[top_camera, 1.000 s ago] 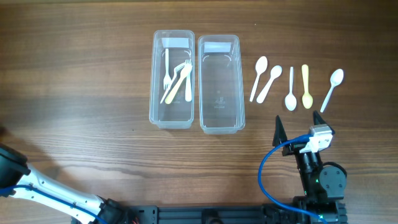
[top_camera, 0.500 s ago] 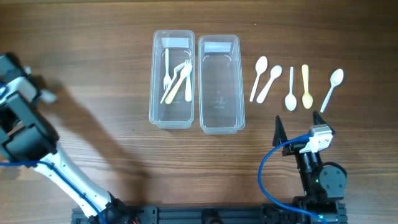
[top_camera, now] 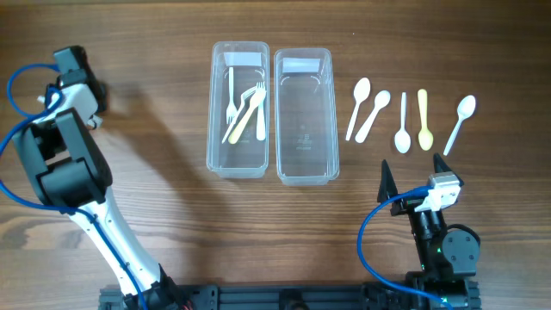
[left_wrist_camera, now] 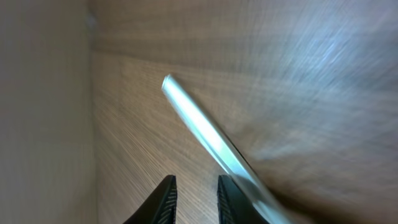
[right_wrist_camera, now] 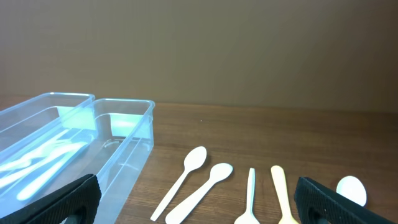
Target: Pack container
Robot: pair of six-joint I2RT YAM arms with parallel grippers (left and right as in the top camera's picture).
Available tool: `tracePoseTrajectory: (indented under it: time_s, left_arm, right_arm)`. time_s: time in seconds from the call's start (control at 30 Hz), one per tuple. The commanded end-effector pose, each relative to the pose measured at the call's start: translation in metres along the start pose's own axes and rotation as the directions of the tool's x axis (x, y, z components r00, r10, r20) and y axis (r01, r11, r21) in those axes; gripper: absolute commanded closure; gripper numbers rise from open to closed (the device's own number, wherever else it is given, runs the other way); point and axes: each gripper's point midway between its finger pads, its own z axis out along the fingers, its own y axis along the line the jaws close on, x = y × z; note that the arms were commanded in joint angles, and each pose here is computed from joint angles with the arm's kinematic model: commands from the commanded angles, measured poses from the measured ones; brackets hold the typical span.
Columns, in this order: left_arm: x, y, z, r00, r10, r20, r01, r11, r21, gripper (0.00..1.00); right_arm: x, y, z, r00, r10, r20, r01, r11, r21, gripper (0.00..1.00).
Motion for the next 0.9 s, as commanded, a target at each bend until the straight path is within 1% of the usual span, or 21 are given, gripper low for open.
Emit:
tracePoseTrajectory:
  time_s: [0.0,0.07,0.13,0.23,0.3,0.33,0.37,0.4,0.43,0.47,0.57,0.63,0.67,0.77,0.87]
  left_arm:
    - [-0.034,0.067,-0.040,0.972,-0.211,0.105,0.221,0.971,-0.090,0.75]
    - [-0.039,0.083,-0.049,0.963,-0.236,0.129,0.249,0.963,-0.099,0.75]
    - [-0.041,0.094,-0.058,0.957,-0.249,0.147,0.266,0.958,-0.105,0.77]
    - [-0.040,0.097,-0.061,0.959,-0.245,0.142,0.261,0.959,-0.107,0.77]
    - [-0.035,0.093,-0.061,0.963,-0.238,0.122,0.251,0.963,-0.098,0.71]
    - [-0.033,0.089,-0.061,0.961,-0.253,0.111,0.264,0.961,-0.088,0.64]
    - [-0.030,0.084,-0.062,0.955,-0.281,0.098,0.289,0.955,-0.073,0.63]
    - [-0.023,0.076,-0.063,0.938,-0.341,0.069,0.345,0.937,-0.054,0.58]
    - [-0.018,0.069,-0.064,0.929,-0.367,0.047,0.368,0.929,-0.034,0.57]
    - [-0.013,0.059,-0.064,0.928,-0.373,0.019,0.373,0.928,0.005,0.54]
    - [0.002,0.020,-0.069,0.934,-0.347,-0.080,0.356,0.918,0.174,0.44]
    - [0.010,0.003,-0.073,0.932,-0.338,-0.132,0.362,0.898,0.252,0.42]
    - [0.012,-0.002,-0.075,0.926,-0.347,-0.150,0.376,0.887,0.269,0.42]
    - [0.018,-0.005,-0.075,0.910,-0.371,-0.185,0.410,0.869,0.276,0.40]
    - [0.020,-0.012,-0.076,0.909,-0.363,-0.207,0.414,0.850,0.325,0.39]
  right_arm:
    - [-0.001,-0.003,0.000,1.000,0.000,0.006,0.000,1.000,0.015,0.00]
    - [-0.001,-0.003,0.000,1.000,0.000,0.006,0.000,1.000,0.015,0.00]
    - [-0.001,-0.003,0.000,1.000,0.000,0.006,0.000,1.000,0.015,0.00]
    - [-0.001,-0.003,0.000,1.000,0.000,0.006,0.000,1.000,0.015,0.00]
    - [-0.001,-0.003,0.000,1.000,0.000,0.006,0.000,1.000,0.015,0.00]
    - [-0.001,-0.003,0.000,1.000,0.000,0.006,0.000,1.000,0.015,0.00]
    - [-0.001,-0.003,0.000,1.000,0.000,0.006,0.000,1.000,0.015,0.00]
    - [-0.001,-0.003,0.000,1.000,0.000,0.006,0.000,1.000,0.015,0.00]
    - [-0.001,-0.003,0.000,1.000,0.000,0.006,0.000,1.000,0.015,0.00]
    - [-0.001,-0.003,0.000,1.000,0.000,0.006,0.000,1.000,0.015,0.00]
    - [-0.001,-0.003,0.000,1.000,0.000,0.006,0.000,1.000,0.015,0.00]
    - [-0.001,-0.003,0.000,1.000,0.000,0.006,0.000,1.000,0.015,0.00]
    - [-0.001,-0.003,0.000,1.000,0.000,0.006,0.000,1.000,0.015,0.00]
    - [-0.001,-0.003,0.000,1.000,0.000,0.006,0.000,1.000,0.015,0.00]
    - [-0.001,-0.003,0.000,1.000,0.000,0.004,0.000,1.000,0.015,0.00]
